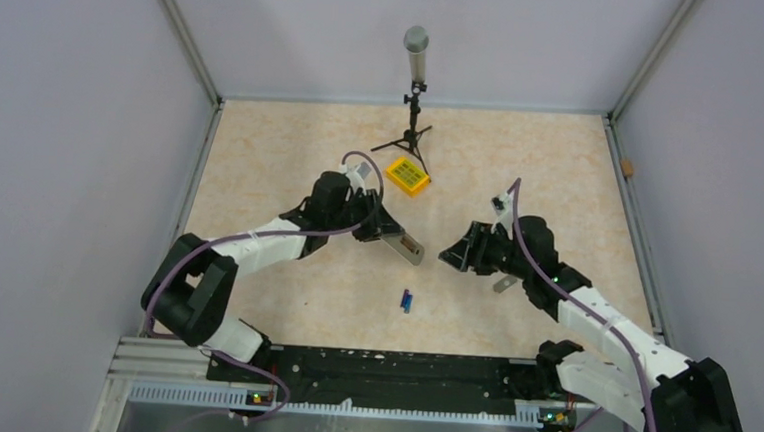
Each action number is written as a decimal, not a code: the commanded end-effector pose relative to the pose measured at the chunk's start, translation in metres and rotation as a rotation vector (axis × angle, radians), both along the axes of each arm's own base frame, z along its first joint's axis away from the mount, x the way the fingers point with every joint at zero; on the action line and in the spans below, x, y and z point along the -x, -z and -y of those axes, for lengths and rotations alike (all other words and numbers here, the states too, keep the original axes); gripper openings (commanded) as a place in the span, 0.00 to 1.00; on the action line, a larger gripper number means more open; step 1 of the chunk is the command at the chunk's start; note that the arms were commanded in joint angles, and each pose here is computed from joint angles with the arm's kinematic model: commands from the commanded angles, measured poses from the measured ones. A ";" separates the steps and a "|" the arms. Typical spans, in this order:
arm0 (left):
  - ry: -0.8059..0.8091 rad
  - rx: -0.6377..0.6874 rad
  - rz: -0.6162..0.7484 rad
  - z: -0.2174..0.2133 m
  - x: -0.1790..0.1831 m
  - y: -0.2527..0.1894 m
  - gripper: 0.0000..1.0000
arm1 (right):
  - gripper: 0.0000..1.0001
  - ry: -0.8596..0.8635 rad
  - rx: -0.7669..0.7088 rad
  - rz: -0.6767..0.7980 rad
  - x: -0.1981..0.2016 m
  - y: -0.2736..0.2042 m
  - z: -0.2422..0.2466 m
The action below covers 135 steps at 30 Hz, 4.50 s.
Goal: Load the batteries into the remote control
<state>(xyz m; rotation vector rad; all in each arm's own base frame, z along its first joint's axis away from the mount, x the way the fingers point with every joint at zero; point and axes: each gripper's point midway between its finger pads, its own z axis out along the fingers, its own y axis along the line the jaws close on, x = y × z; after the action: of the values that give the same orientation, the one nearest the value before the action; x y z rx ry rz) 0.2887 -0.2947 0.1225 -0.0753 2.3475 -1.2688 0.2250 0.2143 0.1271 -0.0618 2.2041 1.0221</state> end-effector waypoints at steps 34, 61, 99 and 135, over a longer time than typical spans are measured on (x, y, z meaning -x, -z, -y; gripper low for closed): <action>-0.130 0.096 -0.153 -0.074 0.132 0.061 0.48 | 0.56 -0.121 0.404 -0.029 0.058 0.037 -0.049; -0.142 -0.197 -0.205 -0.111 0.157 0.078 0.99 | 0.57 -0.230 0.533 -0.005 0.043 0.054 -0.075; -0.142 -0.180 -0.082 -0.113 0.147 0.052 0.99 | 0.36 -0.205 0.610 -0.071 0.042 0.094 -0.084; -0.118 -0.132 -0.091 -0.105 0.150 0.052 0.99 | 0.23 -0.178 0.729 -0.105 0.083 0.100 -0.046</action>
<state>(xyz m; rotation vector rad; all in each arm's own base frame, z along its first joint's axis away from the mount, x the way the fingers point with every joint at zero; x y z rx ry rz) 0.1366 -0.1846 0.0648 -0.2431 2.4949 -1.0286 0.1505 0.2638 0.0183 -0.5603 2.5992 0.2567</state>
